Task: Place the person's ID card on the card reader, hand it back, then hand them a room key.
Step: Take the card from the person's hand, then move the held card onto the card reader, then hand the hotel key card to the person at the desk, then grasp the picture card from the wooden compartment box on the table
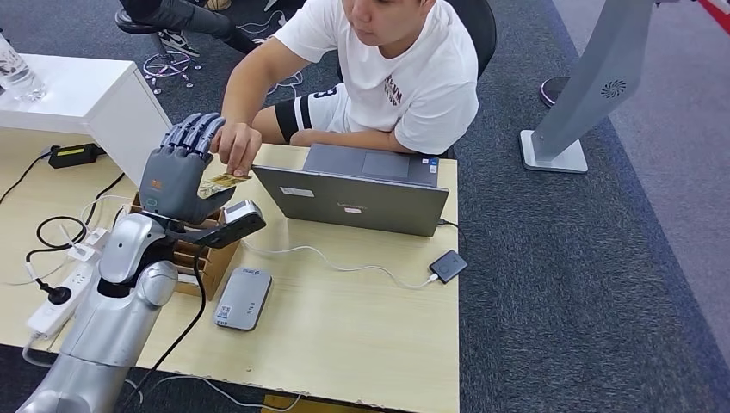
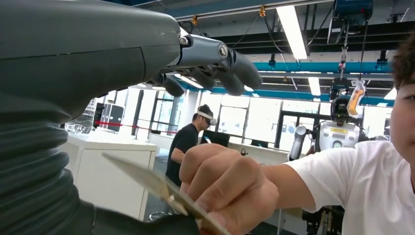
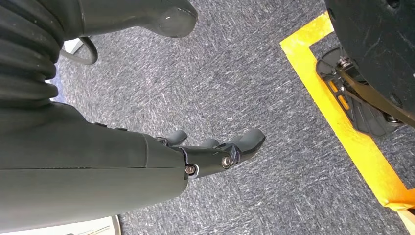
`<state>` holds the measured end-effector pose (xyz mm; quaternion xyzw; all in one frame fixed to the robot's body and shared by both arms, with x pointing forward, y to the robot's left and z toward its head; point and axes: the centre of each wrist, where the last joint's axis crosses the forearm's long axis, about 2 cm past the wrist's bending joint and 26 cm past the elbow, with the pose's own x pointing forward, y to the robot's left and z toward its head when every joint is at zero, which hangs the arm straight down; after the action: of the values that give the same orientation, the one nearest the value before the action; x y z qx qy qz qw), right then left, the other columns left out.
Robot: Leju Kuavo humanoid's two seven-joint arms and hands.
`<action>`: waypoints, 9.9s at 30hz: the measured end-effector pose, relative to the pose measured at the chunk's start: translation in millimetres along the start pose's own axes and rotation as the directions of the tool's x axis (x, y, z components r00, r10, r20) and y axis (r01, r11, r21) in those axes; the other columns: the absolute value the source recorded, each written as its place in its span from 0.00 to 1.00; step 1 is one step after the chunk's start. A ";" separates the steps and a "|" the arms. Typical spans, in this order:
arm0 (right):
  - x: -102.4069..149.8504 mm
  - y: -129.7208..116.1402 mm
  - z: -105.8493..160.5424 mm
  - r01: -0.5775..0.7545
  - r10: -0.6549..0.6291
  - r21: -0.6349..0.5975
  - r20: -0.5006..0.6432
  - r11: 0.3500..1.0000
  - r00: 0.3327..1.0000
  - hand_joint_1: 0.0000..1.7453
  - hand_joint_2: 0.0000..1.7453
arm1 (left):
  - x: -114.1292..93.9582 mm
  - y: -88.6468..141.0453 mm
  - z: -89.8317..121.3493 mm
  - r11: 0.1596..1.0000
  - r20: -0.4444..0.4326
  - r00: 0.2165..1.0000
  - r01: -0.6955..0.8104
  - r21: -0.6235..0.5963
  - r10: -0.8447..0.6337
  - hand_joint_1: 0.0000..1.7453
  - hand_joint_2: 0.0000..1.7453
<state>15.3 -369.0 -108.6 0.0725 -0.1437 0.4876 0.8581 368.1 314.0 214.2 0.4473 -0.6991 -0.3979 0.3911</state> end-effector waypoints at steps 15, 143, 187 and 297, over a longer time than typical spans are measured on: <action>0.2 -0.1 -0.1 -0.001 0.001 -0.008 -0.005 1.000 1.000 0.00 1.00 | -2.7 0.4 0.9 1.000 -0.003 1.000 -0.017 -0.016 0.017 1.00 1.00; -1.2 6.0 -0.2 0.176 -0.180 -0.063 -0.062 0.982 0.982 0.00 1.00 | -6.6 -80.0 188.7 0.832 -0.123 0.979 0.069 -0.550 -0.162 1.00 1.00; 24.4 -23.3 -6.5 0.089 -0.089 -0.018 -0.008 0.996 0.996 0.00 1.00 | -5.6 19.0 -65.5 0.874 -0.012 0.986 0.153 0.462 -0.166 1.00 1.00; 4.3 13.1 -3.1 0.289 -0.290 -0.024 -0.062 0.957 0.955 0.00 1.00 | -61.8 -16.8 174.8 0.803 0.026 0.936 0.316 -0.505 -0.352 0.00 1.00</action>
<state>6.6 -357.9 -110.4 0.0708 -0.1073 0.3577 0.9250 233.8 403.2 121.2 0.4596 -0.4680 -0.6123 0.4414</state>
